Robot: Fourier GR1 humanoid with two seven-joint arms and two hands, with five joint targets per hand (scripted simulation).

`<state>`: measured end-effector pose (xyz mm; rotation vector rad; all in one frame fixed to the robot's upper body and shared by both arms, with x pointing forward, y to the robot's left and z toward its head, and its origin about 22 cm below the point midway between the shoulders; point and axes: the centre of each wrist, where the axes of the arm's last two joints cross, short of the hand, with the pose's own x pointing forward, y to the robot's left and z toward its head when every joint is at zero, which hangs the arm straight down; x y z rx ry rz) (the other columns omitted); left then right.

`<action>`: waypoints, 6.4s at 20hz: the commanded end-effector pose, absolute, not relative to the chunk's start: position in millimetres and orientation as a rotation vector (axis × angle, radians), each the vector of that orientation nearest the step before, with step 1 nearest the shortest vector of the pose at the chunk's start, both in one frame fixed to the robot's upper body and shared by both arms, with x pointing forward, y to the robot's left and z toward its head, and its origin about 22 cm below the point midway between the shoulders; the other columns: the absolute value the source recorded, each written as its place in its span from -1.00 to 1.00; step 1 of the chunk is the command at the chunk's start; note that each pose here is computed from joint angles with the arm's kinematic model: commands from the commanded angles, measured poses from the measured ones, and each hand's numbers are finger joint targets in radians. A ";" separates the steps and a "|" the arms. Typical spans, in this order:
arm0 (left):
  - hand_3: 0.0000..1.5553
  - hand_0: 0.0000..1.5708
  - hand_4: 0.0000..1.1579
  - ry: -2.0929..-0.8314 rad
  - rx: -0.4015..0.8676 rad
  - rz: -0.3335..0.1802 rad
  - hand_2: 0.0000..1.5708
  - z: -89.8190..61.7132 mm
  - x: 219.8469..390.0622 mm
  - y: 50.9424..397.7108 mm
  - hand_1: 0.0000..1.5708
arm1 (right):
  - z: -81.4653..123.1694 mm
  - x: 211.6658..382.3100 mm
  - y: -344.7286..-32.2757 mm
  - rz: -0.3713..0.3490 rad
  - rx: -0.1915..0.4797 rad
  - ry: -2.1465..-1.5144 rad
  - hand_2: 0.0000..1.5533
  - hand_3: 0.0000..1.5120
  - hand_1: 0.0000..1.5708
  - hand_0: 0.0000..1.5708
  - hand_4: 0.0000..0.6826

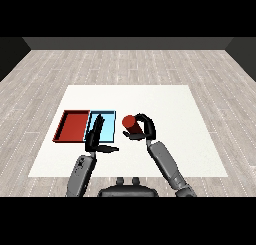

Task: Pick the red can and put it in the red box

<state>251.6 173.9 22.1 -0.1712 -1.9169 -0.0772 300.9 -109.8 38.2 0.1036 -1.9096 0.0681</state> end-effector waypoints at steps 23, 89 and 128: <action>-1.00 -1.00 -1.00 -1.738 -0.281 -0.121 -1.00 -9.3 279.4 99.1 -1.00 | 27.0 290.9 -87.9 0.045 0.158 -1.909 0.85 0.82 0.83 0.83 0.87; 0.91 1.00 0.98 -1.729 0.097 0.043 1.00 -28.6 306.9 101.5 1.00 | 77.4 283.0 -89.2 -0.026 0.206 -1.998 -1.00 -1.00 -1.00 -1.00 -1.00; -1.00 -0.17 0.11 -1.017 0.855 -0.094 -0.11 -44.8 355.5 355.1 -0.17 | 8.7 271.2 -266.0 -0.167 -0.180 -1.840 -1.00 -1.00 -1.00 -1.00 -1.00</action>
